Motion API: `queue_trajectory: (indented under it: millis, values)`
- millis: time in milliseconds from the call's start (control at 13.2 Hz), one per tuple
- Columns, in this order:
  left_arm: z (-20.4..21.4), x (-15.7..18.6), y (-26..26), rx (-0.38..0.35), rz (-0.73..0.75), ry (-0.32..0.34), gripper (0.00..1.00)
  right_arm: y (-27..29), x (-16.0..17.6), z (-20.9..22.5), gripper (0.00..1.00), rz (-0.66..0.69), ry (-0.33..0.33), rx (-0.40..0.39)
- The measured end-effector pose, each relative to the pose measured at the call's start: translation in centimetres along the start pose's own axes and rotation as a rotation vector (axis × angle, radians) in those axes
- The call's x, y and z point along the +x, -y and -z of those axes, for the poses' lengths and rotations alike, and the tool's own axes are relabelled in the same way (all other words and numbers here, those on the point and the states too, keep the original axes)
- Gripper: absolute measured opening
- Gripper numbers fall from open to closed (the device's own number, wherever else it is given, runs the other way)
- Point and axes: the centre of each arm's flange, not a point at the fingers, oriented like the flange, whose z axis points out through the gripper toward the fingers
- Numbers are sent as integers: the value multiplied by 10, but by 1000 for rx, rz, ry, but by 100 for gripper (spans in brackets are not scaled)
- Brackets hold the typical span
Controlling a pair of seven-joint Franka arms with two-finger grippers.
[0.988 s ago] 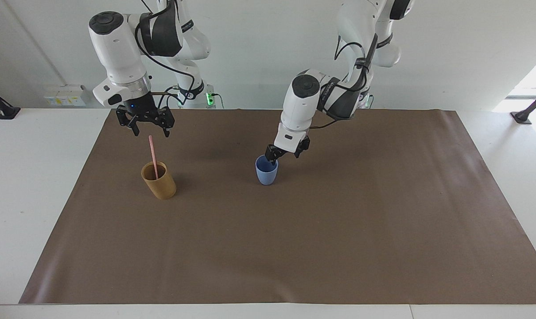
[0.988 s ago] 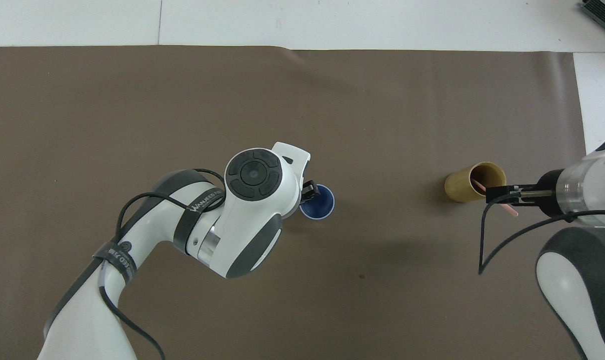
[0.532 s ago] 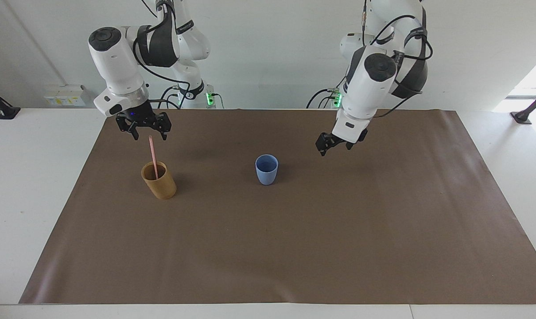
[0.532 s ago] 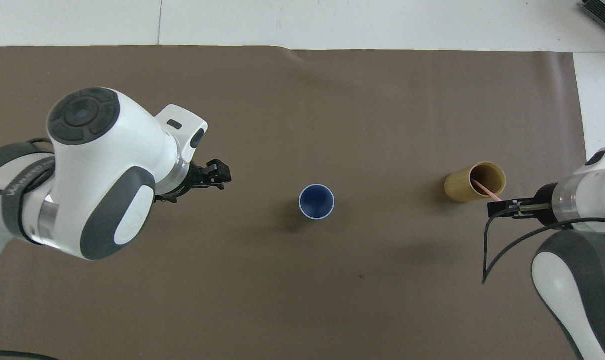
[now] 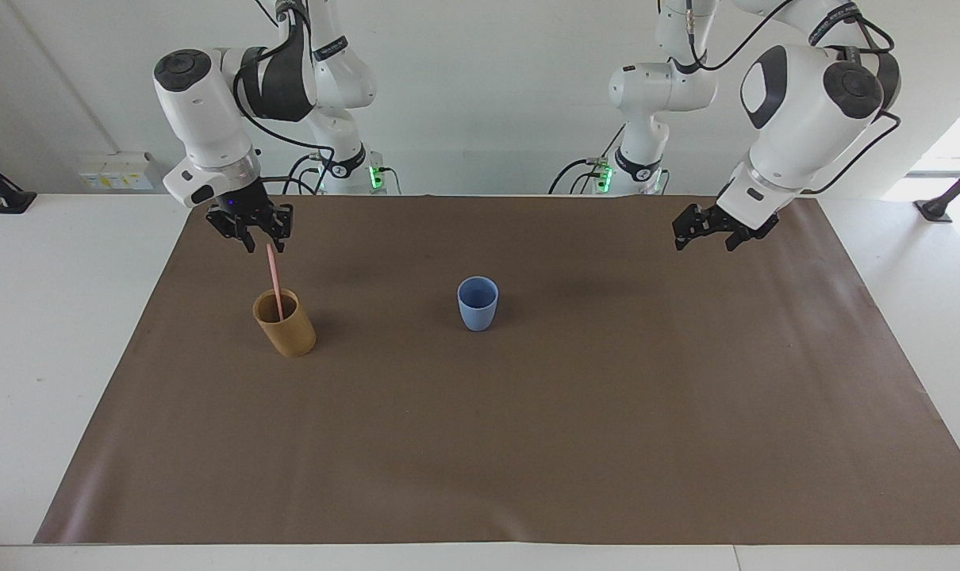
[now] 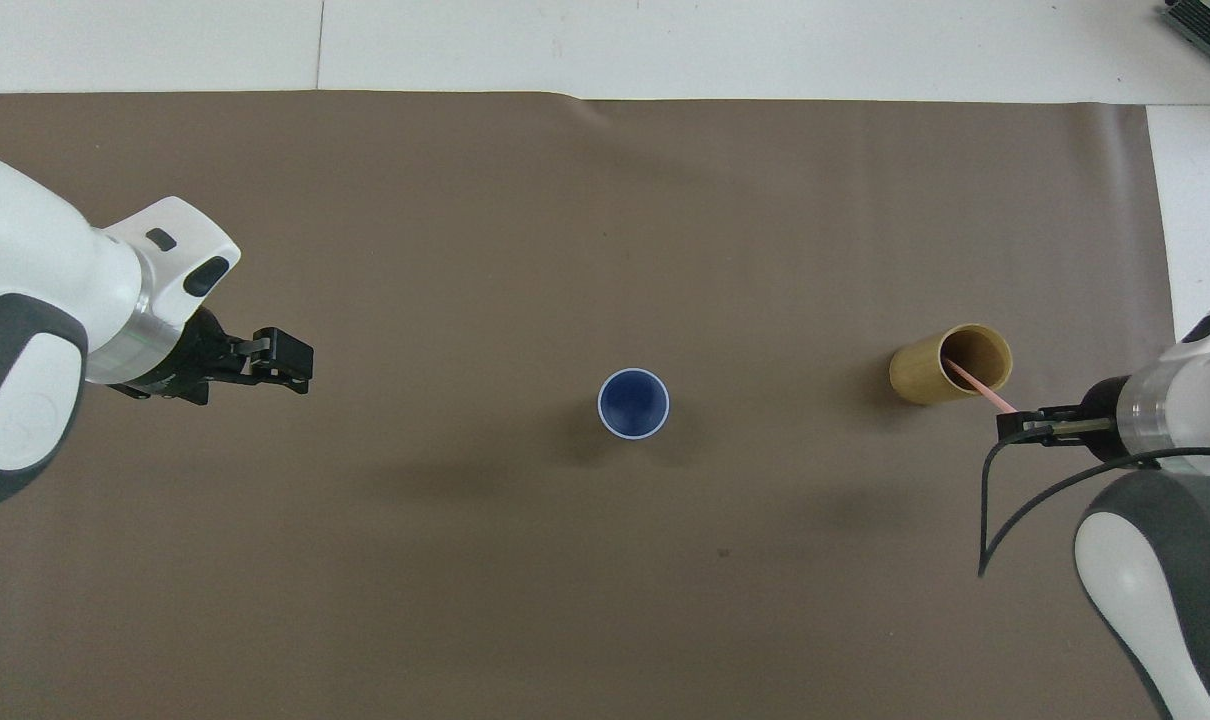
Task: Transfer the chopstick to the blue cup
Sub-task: 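Release the blue cup and retract the left gripper while the right gripper nears the stick, then grasp the pink stick with the right gripper and lift it out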
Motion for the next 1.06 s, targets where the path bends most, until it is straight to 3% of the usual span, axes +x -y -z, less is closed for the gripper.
queue_trajectory:
  millis: [152, 228, 304, 684, 1064]
  values:
    - [27, -5, 22, 41, -23, 6, 100, 0, 0, 0, 15, 0, 0, 0]
    - [42, -7, 27, 61, -37, 1, 100, 0, 0, 0, 15, 0, -2, 1]
    - [56, -10, 27, 70, -44, -7, 100, 0, 1, 2, 8, -2, -5, 1]
    - [65, -10, 24, 75, -52, -10, 100, 2, 4, 27, 8, 1, -15, 1]
    - [68, -10, 24, 75, -53, -17, 100, 26, 9, 100, 8, -41, -16, 2]
